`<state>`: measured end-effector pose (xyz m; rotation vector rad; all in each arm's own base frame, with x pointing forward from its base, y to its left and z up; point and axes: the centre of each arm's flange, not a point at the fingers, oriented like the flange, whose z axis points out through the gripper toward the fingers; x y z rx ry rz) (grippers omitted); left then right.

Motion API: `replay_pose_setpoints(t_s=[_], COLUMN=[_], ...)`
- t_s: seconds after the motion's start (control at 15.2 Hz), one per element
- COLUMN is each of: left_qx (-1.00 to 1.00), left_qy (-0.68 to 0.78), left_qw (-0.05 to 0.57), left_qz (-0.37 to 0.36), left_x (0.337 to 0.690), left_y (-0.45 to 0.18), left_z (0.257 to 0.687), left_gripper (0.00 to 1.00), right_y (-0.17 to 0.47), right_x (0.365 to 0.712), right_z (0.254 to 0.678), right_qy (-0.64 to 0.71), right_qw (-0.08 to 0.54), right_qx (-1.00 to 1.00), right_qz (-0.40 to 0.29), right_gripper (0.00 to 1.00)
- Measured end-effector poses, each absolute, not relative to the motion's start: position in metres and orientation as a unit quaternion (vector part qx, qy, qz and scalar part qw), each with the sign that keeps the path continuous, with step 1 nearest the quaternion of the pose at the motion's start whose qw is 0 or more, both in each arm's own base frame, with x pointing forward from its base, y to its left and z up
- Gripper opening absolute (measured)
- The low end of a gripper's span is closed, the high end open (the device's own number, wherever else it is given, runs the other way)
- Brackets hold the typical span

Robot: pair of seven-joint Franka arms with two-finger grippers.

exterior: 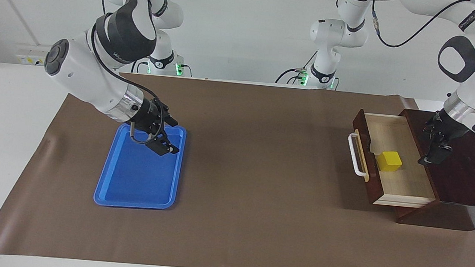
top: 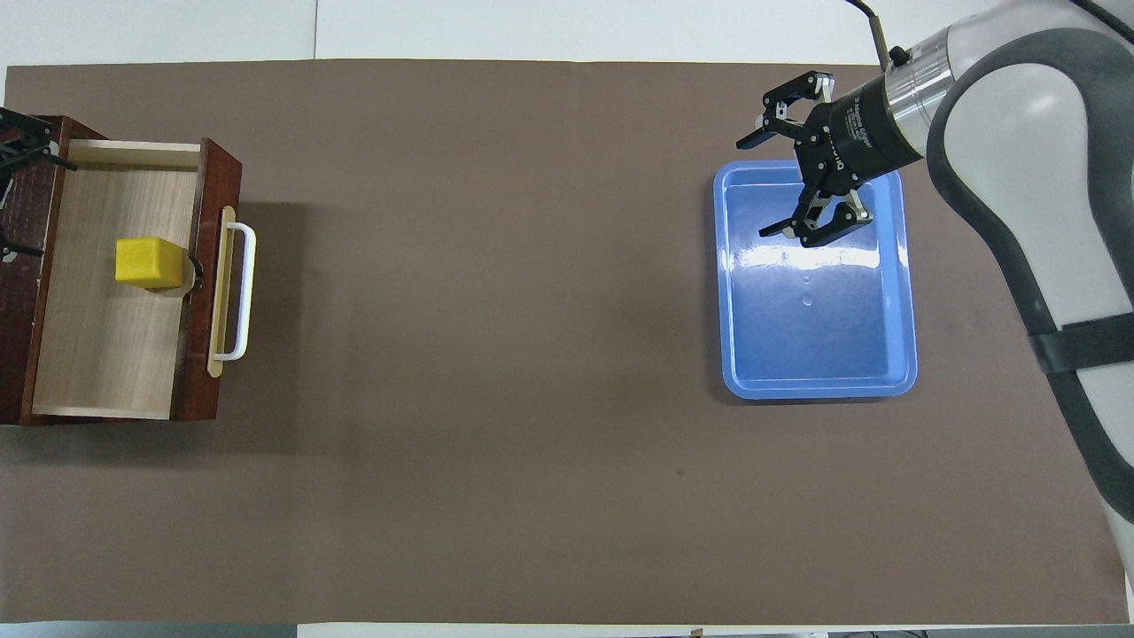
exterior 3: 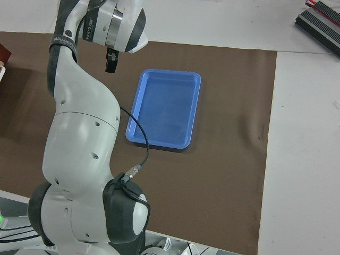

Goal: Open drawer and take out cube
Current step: 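Grasp the yellow cube in the drawer with the left gripper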

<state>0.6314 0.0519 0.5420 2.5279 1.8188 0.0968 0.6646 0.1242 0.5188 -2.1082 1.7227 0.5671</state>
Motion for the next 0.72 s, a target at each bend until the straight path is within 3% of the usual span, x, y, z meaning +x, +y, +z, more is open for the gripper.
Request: replay_pose_setpoints(t_s=[0.33,0.72], left_qx=[0.733,0.694], left_qy=[0.681,0.720], left_qw=[0.002,-0.015], left_qz=[0.014,-0.006], left_x=[0.633,0.623], left_y=[0.048,0.050], left_z=[0.486,0.448], left_gripper=[1.00,1.00], right_y=[0.116,0.117], right_x=[0.666,0.666], right_z=[0.519,0.519], right_qy=[0.614,0.614], right_qw=[0.182,0.182], right_qx=[-0.741,-0.742], right_qz=[0.200,0.201], right_gripper=[1.00,1.00])
